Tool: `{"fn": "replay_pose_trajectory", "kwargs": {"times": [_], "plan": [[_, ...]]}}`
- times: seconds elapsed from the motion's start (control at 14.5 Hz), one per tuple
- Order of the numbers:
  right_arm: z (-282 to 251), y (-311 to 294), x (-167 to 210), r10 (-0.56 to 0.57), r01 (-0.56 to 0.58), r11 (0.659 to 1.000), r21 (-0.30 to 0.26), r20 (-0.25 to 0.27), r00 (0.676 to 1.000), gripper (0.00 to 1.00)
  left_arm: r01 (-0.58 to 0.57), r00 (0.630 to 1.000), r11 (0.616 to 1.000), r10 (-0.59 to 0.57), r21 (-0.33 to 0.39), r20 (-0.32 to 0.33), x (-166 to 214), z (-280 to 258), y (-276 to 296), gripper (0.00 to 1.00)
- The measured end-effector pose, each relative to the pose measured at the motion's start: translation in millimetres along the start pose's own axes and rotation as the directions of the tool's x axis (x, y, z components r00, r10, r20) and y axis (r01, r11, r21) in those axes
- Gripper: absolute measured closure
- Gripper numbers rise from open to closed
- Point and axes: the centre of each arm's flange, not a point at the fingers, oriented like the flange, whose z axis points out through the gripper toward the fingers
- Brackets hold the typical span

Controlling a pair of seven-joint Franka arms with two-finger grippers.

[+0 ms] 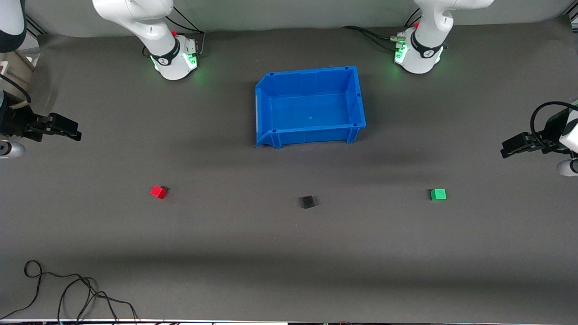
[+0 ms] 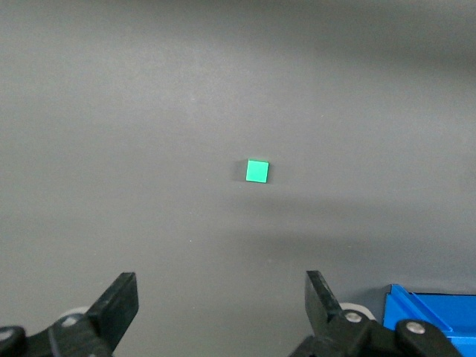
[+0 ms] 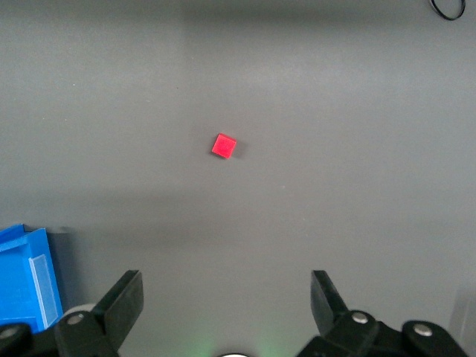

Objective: Attach green and red cubes to black cube

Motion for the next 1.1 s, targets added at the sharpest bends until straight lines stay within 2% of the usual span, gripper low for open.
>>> {"fn": "replay_pose_trajectory", "kwargs": {"times": [0.83,1.1], "plan": [[6,0,4,0.000,0.000,1.000,-0.001,0.011,1.000,0.00,0.017,1.000,1.000,-0.017,-0.005,0.013,4,7,-1,0.00],[42,-2,27,-0.002,0.002,1.000,-0.004,0.061,0.998,0.00,0.157,0.987,0.988,-0.157,0.006,0.027,17,31,-23,0.02]]}}
